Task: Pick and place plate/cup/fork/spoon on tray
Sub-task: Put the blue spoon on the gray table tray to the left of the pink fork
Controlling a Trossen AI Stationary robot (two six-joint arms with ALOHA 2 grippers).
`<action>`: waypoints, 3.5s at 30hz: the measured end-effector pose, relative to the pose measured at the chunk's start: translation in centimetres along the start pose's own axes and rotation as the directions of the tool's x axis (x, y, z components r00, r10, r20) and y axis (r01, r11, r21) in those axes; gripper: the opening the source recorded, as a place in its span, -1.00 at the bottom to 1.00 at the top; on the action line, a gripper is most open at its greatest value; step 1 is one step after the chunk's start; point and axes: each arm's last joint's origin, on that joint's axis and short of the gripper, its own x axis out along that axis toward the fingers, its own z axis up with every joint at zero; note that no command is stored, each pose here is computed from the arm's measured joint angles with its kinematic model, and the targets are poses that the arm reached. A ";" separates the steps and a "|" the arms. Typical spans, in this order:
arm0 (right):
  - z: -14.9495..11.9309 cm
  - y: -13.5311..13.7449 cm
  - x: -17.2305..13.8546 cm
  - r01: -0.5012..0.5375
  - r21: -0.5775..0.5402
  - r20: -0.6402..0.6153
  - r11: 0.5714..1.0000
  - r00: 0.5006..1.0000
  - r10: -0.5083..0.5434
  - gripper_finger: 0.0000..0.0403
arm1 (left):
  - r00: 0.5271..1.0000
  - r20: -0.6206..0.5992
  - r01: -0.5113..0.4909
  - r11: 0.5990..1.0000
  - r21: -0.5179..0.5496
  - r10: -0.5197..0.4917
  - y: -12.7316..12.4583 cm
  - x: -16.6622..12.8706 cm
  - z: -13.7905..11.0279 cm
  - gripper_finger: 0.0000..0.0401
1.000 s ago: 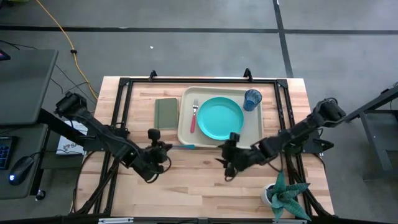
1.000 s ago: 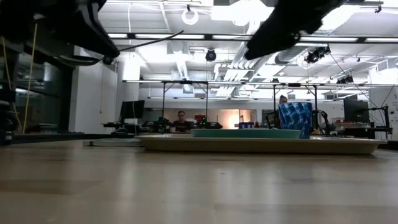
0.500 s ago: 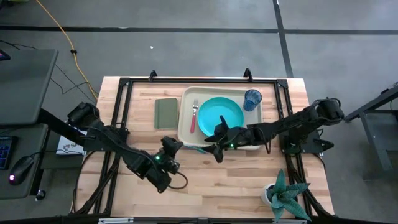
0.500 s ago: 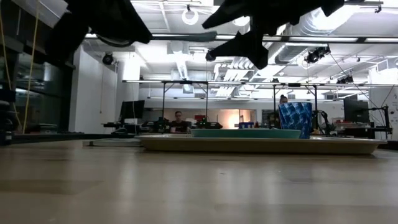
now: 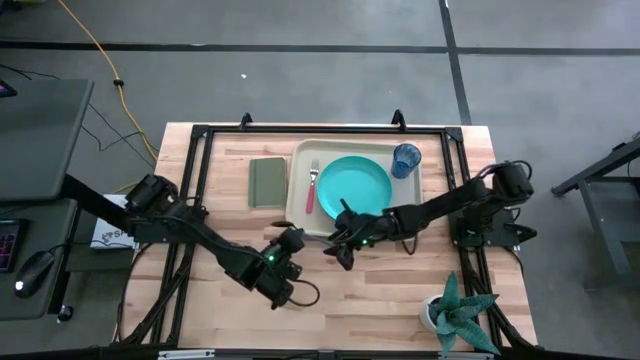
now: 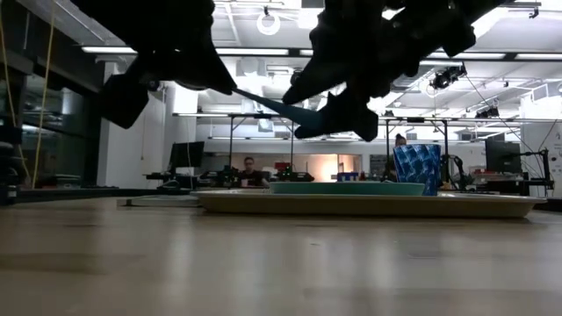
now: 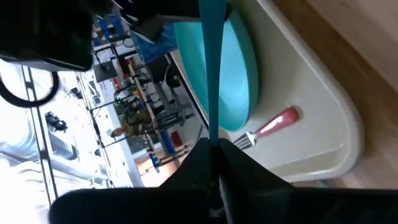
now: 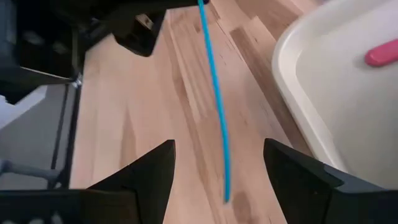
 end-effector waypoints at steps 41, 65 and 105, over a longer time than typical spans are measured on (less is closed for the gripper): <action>-0.4 -0.7 -5.0 0.353 -0.139 -0.048 0.925 0.931 -0.363 -1.00 | 0.956 0.125 0.293 0.862 -0.414 -0.265 4.9 -1.5 -0.1 -0.10; -0.8 0.4 -2.2 0.189 -0.335 0.601 0.923 0.797 0.055 -1.00 | 0.562 0.491 0.764 -0.191 -0.616 0.666 -1.7 0.5 -13.5 -0.07; 3.4 4.1 1.1 0.196 -0.404 0.562 0.894 0.824 0.073 -1.00 | 0.532 0.524 0.688 0.021 -0.725 0.666 -0.6 0.8 -11.4 -0.07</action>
